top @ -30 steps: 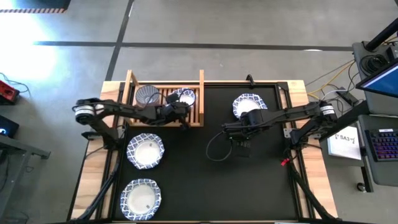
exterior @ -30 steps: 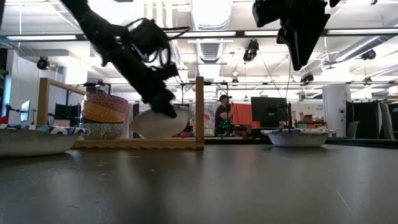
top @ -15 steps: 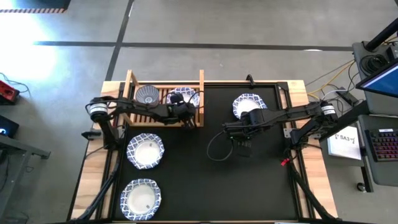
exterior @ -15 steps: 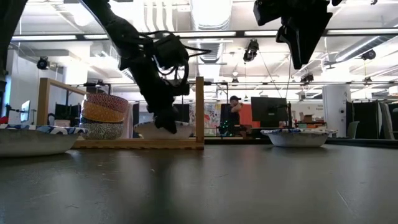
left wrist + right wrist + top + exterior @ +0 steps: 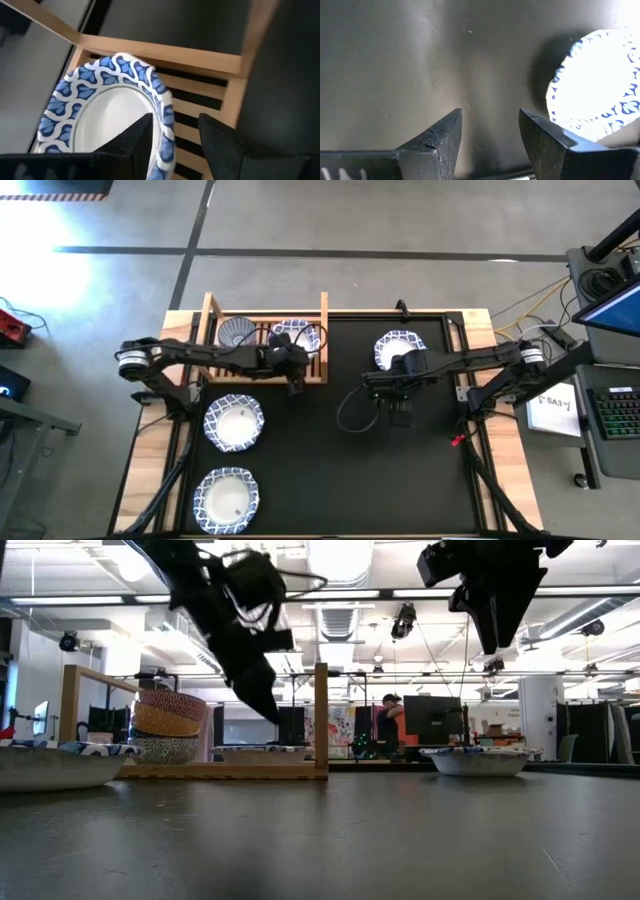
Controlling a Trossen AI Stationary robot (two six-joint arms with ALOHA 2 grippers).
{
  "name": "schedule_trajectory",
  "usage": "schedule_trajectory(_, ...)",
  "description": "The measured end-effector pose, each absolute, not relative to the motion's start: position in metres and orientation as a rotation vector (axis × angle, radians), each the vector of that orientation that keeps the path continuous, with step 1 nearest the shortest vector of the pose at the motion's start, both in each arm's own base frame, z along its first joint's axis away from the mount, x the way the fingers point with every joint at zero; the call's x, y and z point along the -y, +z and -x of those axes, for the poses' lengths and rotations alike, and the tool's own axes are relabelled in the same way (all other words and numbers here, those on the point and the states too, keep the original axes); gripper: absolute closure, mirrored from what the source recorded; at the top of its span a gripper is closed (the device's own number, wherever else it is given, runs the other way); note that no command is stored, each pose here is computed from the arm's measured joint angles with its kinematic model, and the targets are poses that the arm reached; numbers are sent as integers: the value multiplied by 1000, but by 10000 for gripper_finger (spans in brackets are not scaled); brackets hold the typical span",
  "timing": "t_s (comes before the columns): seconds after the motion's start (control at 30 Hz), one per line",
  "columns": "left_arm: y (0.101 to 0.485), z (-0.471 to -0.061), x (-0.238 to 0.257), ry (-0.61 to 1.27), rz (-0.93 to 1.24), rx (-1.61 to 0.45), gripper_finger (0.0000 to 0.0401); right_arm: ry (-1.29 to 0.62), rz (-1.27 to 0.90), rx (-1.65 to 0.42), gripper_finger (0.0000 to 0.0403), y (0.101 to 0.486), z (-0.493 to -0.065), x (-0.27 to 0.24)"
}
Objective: Place and stack bowls onto a shelf
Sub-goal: Stack the white bowl on top of the white bowl on the shelf
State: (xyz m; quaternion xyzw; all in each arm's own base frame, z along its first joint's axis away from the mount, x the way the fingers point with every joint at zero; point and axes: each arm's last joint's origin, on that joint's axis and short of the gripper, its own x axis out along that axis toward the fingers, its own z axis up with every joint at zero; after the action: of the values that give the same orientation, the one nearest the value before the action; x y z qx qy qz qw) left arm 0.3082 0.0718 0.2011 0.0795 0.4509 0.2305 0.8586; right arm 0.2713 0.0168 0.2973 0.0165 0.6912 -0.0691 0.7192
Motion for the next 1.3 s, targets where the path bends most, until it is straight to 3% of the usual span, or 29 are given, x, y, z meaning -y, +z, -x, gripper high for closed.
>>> schedule_trajectory(0.43, 255, -288, 21, 144, -86, -741, 259, -318, -220, -1314, 218, 265, -225, 14)
schedule_trajectory(0.7, 283, -276, 70, 102, -84, -527, 259, -620, -109, -1303, 218, 229, -217, 30)
schedule_trajectory(1.3, 294, -268, 79, 86, -58, -460, 259, -688, -171, -1420, 218, 175, -241, 72)
